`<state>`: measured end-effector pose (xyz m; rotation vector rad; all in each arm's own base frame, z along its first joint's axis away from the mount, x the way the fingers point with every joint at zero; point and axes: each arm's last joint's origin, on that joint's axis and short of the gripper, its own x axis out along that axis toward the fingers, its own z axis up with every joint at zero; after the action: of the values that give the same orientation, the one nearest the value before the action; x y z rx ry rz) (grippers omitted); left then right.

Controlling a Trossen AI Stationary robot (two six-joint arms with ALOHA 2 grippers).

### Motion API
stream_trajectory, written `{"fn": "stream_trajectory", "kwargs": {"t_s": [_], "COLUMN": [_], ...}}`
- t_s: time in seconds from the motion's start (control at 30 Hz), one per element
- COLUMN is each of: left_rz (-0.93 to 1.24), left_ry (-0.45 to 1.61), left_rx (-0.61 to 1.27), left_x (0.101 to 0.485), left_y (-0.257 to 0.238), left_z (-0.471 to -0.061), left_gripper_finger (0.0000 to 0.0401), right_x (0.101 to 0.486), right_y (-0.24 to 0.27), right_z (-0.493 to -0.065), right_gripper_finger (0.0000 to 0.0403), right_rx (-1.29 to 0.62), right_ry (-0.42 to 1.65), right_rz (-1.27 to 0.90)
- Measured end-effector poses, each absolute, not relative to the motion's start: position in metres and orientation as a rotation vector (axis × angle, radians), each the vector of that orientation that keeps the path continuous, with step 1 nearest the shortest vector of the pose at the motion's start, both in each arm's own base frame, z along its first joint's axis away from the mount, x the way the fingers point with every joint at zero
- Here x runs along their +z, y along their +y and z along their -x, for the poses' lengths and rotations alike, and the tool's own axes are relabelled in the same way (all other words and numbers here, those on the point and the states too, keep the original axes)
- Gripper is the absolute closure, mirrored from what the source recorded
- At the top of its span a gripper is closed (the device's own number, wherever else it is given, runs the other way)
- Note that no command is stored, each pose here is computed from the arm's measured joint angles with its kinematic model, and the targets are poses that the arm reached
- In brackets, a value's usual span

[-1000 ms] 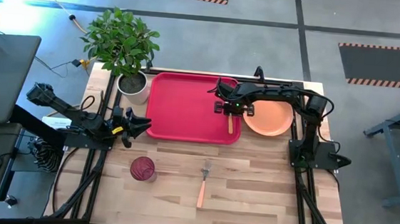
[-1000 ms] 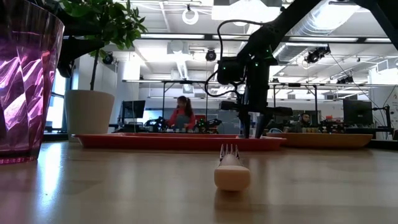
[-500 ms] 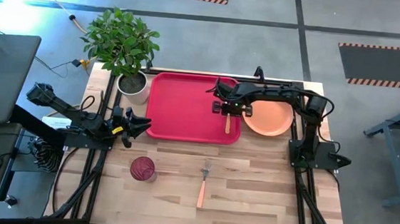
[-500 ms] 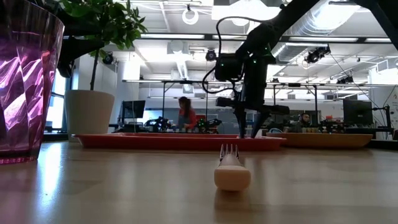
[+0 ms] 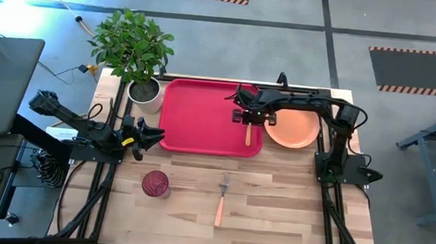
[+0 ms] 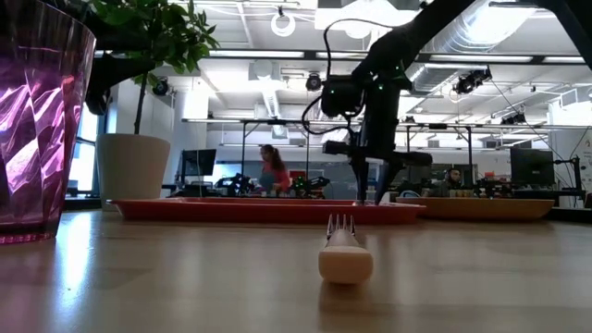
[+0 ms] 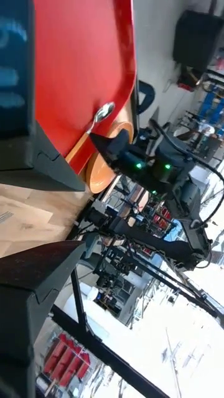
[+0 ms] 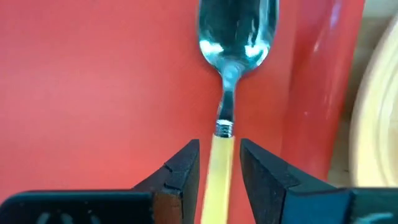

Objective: Pick and place plate/cup/fork/spoon on tray
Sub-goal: Put the violet cup on the top left of the red tray

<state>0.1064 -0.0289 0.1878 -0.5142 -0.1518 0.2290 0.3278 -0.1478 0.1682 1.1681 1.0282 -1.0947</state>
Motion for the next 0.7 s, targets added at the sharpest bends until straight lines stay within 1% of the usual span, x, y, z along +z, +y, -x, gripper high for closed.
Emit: {"fn": "stream_trajectory", "kwargs": {"t_s": [0.13, 0.33, 0.5, 0.7], "left_rz": [0.437, 0.259, 0.167, 0.052], "left_ry": [-0.081, 0.102, 0.249, 0.414], "left_rx": [0.186, 0.202, 0.209, 0.124], "left_x": [0.210, 0.243, 0.264, 0.280], "left_y": [-0.030, -0.028, -0.025, -0.027], "left_z": [-0.106, -0.100, -0.093, -0.092], "left_gripper_finger": [0.0272, 0.0272, 0.0272, 0.0272], "right_x": [0.185, 0.217, 0.241, 0.262], "right_y": [-0.147, -0.140, -0.129, -0.106], "right_z": [-0.324, -0.317, -0.312, -0.311], "right_gripper_finger": [0.0298, 0.0298, 0.0298, 0.0298], "right_rx": [-1.073, -0.999, -0.961, -0.932], "right_ry": [0.984, 0.913, 0.845, 0.774], "right_rz": [-1.144, -1.082, -1.021, -0.947]}}
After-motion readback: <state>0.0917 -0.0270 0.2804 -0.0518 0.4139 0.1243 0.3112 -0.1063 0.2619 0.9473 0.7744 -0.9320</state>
